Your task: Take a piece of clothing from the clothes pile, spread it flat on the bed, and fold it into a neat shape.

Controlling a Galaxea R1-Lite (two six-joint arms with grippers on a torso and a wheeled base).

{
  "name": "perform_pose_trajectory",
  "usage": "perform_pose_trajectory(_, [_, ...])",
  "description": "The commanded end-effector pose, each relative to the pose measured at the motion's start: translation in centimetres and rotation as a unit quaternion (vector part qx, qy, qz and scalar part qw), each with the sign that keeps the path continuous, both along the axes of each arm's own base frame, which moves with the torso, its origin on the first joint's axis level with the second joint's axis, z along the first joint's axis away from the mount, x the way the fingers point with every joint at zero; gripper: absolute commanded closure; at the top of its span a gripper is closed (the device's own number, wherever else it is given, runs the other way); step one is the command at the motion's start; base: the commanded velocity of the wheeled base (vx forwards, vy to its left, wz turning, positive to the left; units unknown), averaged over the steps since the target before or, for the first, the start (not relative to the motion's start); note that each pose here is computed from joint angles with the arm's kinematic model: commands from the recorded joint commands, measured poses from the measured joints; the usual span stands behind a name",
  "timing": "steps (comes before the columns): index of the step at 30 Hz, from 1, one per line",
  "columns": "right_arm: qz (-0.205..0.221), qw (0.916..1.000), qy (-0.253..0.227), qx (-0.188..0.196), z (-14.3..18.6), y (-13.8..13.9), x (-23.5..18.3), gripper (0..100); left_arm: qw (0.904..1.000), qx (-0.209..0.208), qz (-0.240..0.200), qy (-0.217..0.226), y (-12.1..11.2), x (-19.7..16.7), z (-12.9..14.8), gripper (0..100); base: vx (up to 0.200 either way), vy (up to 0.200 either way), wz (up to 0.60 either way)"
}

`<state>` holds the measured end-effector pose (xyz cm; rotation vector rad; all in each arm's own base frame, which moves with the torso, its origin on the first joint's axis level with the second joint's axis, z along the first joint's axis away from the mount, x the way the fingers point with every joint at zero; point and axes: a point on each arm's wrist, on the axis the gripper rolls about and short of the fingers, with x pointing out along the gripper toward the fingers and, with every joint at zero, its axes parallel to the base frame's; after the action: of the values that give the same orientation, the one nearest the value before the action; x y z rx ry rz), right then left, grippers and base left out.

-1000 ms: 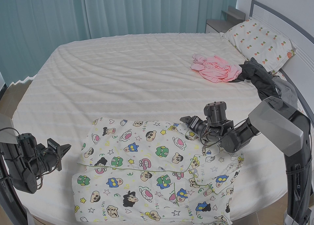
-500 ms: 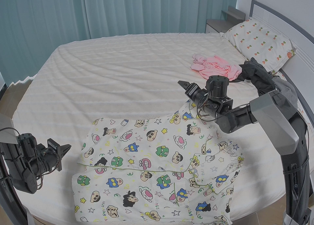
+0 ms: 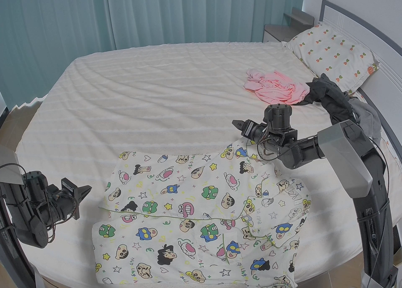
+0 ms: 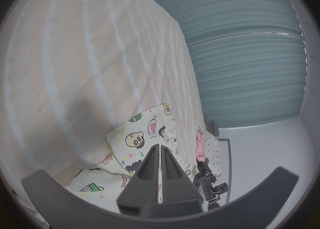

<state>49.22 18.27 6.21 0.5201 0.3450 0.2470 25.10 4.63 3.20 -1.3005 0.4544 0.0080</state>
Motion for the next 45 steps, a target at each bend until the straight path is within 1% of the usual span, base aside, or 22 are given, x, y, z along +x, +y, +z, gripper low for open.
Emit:
perform_pose_trajectory(1, [0.001, 0.9999, -0.002, -0.013, -0.2, -0.2, -0.3, 0, 1.0, 0.001, 0.0, -0.002, 0.0, 0.0, 0.0, 100, 0.0, 0.0, 0.0])
perform_pose_trajectory(3, [-0.001, 0.9999, 0.0, -0.017, -0.1, -0.5, -0.4, 0, 1.0, 0.001, -0.001, -0.001, 0.0, 0.0, -0.1, 100, 0.0, 0.0, 0.0])
perform_pose_trajectory(4, [0.001, 0.9993, 0.015, -0.033, -0.5, -1.3, -1.0, 0, 1.0, 0.001, -0.001, -0.002, 0.0, 0.0, 0.0, 100, 0.0, 0.0, 0.0])
perform_pose_trajectory(7, [0.003, 0.9981, 0.035, -0.051, -1.4, -2.2, -1.9, 0, 1.0, 0.001, -0.001, -0.002, 0.0, 0.0, 0.0, 100, 0.0, 0.0, 0.0])
perform_pose_trajectory(13, [-0.004, 0.9978, 0.049, -0.044, -1.3, -3.1, -2.6, 0, 1.0, 0.001, -0.001, 0.0, 0.0, 0.0, -0.1, 100, 0.0, 0.0, 0.0])
perform_pose_trajectory(14, [-0.012, 0.9979, 0.06, -0.02, -0.9, -3.2, -3.0, 0, 1.0, 0.001, -0.001, 0.0, 0.0, 0.0, -0.1, 100, 0.0, 0.0, 0.0])
perform_pose_trajectory(15, [-0.012, 0.9979, 0.06, -0.02, -0.9, -3.2, -3.0, 0, 1.0, 0.001, -0.001, 0.0, 0.0, 0.0, -0.1, 100, 0.0, 0.0, 0.0])
perform_pose_trajectory(16, [-0.017, 0.9972, 0.072, 0.001, -1.0, -3.1, -3.4, 0, 1.0, 0.001, -0.001, 0.0, 0.0, 0.0, -0.1, 100, 0.0, 0.0, 0.0])
perform_pose_trajectory(18, [-0.023, 0.9965, 0.079, 0.015, -1.1, -3.1, -3.4, 0, 1.0, 0.001, -0.001, 0.0, 0.0, 0.0, -0.1, 100, 0.0, 0.0, 0.0])
perform_pose_trajectory(19, [-0.023, 0.9965, 0.079, 0.015, -1.1, -3.1, -3.4, 0, 1.0, 0.001, -0.001, 0.0, 0.0, 0.0, -0.1, 100, 0.0, 0.0, 0.0])
perform_pose_trajectory(23, [-0.038, 0.9932, 0.101, 0.043, -1.3, -3.4, -4.1, 0, 1.0, 0.001, -0.001, 0.0, 0.0, 0.0, -0.1, 100, 0.0, 0.0, 0.0])
perform_pose_trajectory(26, [-0.046, 0.9897, 0.124, 0.056, -2.2, -3.5, -4.6, 0, 1.0, 0.001, -0.001, 0.0, 0.0, 0.0, -0.1, 100, 0.0, 0.0, 0.0])
perform_pose_trajectory(29, [-0.05, 0.9879, 0.133, 0.062, -2.6, -3.7, -4.7, 0, 1.0, 0.001, -0.001, 0.0, 0.0, 0.0, -0.1, 100, 0.0, 0.0, 0.0])
perform_pose_trajectory(35, [-0.06, 0.9823, 0.151, 0.092, -3.9, -3.5, -4.4, 0, 1.0, 0.001, -0.001, 0.0, 0.0, 0.0, -0.1, 100, 0.0, 0.0, 0.0])
perform_pose_trajectory(38, [-0.046, 0.9828, 0.144, 0.106, -4.4, -2.8, -3.8, 0, 1.0, 0.001, -0.001, 0.0, 0.0, 0.0, -0.1, 100, 0.0, 0.0, 0.0])
perform_pose_trajectory(40, [-0.041, 0.983, 0.142, 0.109, -4.8, -2.5, -3.6, 0, 1.0, 0.001, -0.001, 0.0, 0.0, 0.1, -0.2, 100, 0.0, 0.0, 0.0])
perform_pose_trajectory(42, [-0.032, 0.9844, 0.132, 0.112, -5.2, -1.4, -2.8, 0, 1.0, 0.001, -0.001, 0.0, 0.0, 0.1, -0.2, 100, 0.0, 0.0, 0.0])
perform_pose_trajectory(45, [-0.025, 0.9865, 0.107, 0.121, -4.3, -0.8, -1.9, 0, 1.0, 0.001, -0.001, 0.001, 0.0, 0.1, -0.2, 100, 0.0, 0.0, 0.0])
